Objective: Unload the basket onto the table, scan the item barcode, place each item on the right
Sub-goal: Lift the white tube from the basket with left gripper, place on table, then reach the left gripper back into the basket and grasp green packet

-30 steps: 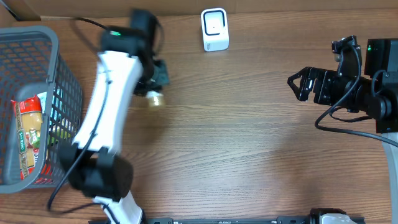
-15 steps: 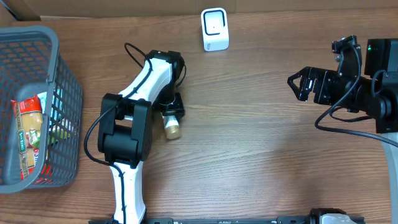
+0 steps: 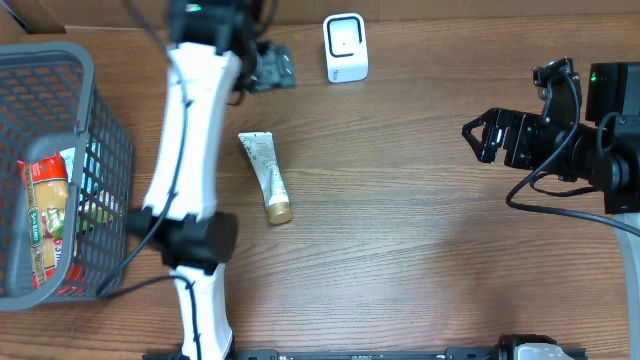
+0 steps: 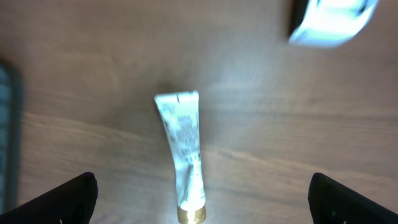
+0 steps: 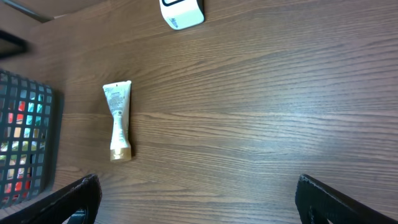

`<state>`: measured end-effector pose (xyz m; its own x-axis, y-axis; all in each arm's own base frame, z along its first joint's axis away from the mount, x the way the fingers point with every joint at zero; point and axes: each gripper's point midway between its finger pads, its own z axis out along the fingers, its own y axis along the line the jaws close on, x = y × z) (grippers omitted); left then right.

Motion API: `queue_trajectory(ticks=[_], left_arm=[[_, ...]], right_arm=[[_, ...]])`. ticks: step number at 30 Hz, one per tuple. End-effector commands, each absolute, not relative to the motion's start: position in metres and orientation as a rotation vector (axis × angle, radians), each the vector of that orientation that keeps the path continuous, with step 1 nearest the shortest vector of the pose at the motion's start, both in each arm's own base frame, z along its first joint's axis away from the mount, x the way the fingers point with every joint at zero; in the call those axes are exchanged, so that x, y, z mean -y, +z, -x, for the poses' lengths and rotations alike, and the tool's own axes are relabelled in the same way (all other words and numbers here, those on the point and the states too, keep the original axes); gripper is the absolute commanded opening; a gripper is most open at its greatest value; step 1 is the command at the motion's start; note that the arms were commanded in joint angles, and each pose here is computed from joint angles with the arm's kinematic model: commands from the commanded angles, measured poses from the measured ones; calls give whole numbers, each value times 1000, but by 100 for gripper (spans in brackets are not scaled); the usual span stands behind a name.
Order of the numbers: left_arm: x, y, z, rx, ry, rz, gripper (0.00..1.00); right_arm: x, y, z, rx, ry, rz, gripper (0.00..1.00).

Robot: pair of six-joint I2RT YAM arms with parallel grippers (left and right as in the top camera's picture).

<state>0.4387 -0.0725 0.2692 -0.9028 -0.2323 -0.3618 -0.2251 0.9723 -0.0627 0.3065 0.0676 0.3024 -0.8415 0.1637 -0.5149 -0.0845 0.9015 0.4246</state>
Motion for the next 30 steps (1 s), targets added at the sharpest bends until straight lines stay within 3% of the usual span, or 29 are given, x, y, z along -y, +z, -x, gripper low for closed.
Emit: queue_trajectory(ticks=[1,4,9,13,17,30], left_arm=[[9,374,-400,-2452,-56,465,100],[-66,419,-359,-2274,2,679,100],[-179,430,-295,-2048,131,1155,100],[-229,392,-266,-1995,165,1490,100],[-259,320,-241,-2027,332,1809,100],[-276,199,-258,-2148,351,1893,100]], right_arm=[[-68,312,-308,-2476,596,-46,100],[-68,312,-308,-2476,596,-46,100],[-68,312,-308,-2475,596,-46,100],[-68,312,-308,-2476,596,-46,100],[-68,312,-308,-2476,597,-46,100],[-68,312,-308,-2476,596,-46,100]])
